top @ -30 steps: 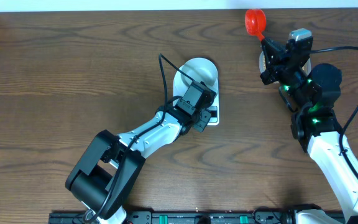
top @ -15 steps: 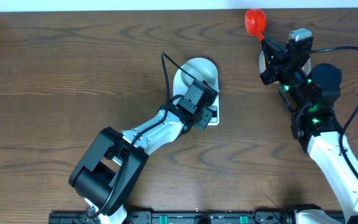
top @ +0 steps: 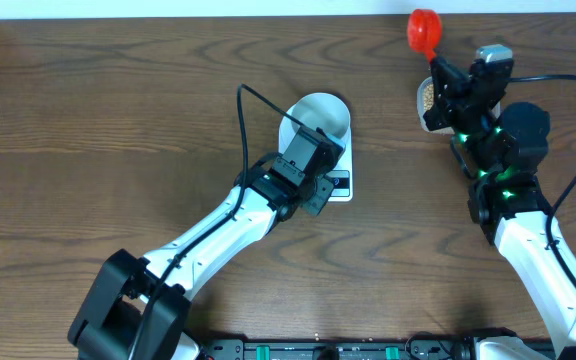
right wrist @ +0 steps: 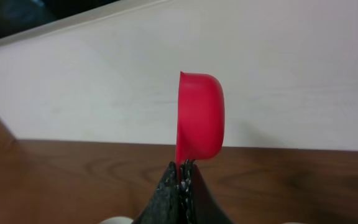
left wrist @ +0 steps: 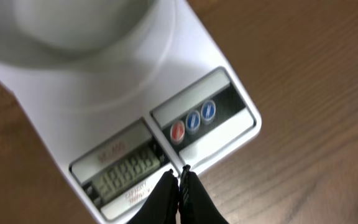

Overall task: Scoop item into bowl and weigh 50g on scale
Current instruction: 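Lift the left gripper off the scale and retract it left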

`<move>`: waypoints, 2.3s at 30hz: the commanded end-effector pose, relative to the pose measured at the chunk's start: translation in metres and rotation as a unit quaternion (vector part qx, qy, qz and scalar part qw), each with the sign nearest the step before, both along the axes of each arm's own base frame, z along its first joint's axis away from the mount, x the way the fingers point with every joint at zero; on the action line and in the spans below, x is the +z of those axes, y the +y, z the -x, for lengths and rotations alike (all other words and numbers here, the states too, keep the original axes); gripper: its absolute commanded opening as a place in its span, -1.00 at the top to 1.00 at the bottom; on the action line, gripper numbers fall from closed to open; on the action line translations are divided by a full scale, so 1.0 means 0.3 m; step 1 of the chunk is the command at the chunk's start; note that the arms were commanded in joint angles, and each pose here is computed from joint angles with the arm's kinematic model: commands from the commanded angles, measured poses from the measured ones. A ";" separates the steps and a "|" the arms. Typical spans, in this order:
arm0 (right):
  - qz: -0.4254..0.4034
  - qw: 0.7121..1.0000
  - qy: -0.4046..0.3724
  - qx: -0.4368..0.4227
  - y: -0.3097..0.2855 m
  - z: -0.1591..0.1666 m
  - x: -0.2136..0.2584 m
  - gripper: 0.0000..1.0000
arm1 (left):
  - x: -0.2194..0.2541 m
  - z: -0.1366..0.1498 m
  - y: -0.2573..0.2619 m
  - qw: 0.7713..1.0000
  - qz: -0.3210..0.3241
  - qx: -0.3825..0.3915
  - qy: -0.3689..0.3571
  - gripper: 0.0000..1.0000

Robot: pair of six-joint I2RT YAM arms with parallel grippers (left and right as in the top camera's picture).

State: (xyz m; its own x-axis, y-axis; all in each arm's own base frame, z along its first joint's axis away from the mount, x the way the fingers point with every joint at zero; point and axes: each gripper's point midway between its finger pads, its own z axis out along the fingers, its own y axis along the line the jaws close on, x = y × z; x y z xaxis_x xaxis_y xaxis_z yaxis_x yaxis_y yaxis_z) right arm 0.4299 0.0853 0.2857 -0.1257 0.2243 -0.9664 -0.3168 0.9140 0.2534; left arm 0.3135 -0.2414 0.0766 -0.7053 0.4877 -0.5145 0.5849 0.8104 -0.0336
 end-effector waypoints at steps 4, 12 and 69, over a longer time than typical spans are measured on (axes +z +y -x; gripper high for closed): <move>-0.046 0.998 -0.008 -0.049 -0.058 -0.052 0.032 0.98 | 0.007 0.010 0.045 1.000 -0.022 0.017 0.004 0.85; -0.055 0.998 0.002 -0.035 -0.033 -0.129 0.016 0.98 | 0.001 0.036 0.151 0.995 -0.093 0.045 0.007 -0.82; -0.035 0.998 -0.032 0.033 0.045 -0.167 0.089 0.98 | 0.350 0.122 0.353 0.990 0.015 -0.136 -0.045 -0.94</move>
